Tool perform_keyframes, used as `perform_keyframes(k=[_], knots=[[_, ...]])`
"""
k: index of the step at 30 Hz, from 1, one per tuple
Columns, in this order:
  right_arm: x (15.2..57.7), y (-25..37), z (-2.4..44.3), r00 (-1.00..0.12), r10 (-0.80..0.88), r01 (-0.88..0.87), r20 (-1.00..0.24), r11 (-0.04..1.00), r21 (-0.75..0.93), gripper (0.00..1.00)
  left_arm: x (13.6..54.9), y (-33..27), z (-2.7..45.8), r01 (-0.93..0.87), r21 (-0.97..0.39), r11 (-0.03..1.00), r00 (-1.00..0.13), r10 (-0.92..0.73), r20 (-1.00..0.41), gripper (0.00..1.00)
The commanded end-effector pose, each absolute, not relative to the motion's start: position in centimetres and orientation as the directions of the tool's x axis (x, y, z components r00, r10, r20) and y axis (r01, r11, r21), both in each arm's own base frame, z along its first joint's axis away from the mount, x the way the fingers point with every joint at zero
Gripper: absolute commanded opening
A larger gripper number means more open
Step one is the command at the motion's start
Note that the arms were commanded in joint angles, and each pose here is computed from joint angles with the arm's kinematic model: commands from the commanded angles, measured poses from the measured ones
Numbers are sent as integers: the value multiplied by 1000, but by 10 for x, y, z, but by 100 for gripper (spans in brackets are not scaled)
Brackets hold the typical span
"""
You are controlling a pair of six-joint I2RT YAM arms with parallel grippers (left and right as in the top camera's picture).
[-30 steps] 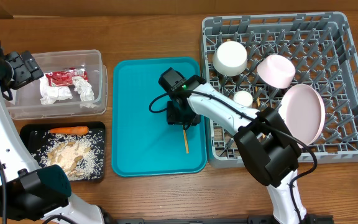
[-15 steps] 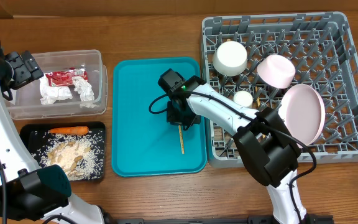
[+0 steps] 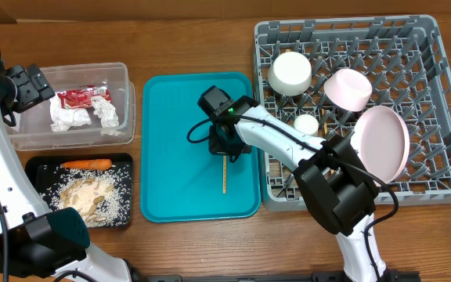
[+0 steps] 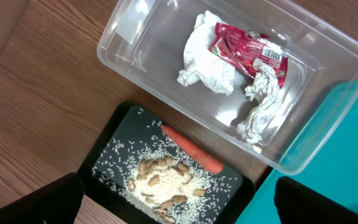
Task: Sort waste into correct bins and load items into the dishwasher
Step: 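Lower the right gripper and grasp the second wooden chopstick, then carry the second chopstick with the right gripper into the rack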
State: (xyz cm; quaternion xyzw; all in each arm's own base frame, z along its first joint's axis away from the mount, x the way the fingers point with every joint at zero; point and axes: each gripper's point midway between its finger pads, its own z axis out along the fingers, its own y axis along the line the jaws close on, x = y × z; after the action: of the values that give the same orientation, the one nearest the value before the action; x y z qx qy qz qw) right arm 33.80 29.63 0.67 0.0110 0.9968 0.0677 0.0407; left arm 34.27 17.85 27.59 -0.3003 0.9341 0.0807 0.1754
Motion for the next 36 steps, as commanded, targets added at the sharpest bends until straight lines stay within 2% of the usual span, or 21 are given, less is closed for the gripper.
perform_keyframes(k=[1,9,12,19,27,33,36], knots=[[332,285,-18,-999,26,22,-47,997,74,4,341,180,288,-584,56,810,-753,-515,-411,100],[338,291,-11,-997,28,21,-68,995,103,4,341,180,288,-584,56,810,-753,-515,-411,100],[343,295,4,-994,-40,-51,-100,992,117,4,341,180,288,-584,56,810,-753,-515,-411,100],[355,308,57,-962,-171,-209,-212,963,172,4,341,180,288,-584,56,810,-753,-515,-411,100],[351,311,109,-933,-210,-280,-293,934,223,4,341,180,288,-584,56,810,-753,-514,-411,100],[343,291,168,-871,-295,-394,-393,897,200,4,341,180,288,-584,56,810,-753,-515,-411,100],[342,263,186,-870,-287,-372,-400,916,152,4,341,180,288,-584,56,810,-753,-515,-411,100]])
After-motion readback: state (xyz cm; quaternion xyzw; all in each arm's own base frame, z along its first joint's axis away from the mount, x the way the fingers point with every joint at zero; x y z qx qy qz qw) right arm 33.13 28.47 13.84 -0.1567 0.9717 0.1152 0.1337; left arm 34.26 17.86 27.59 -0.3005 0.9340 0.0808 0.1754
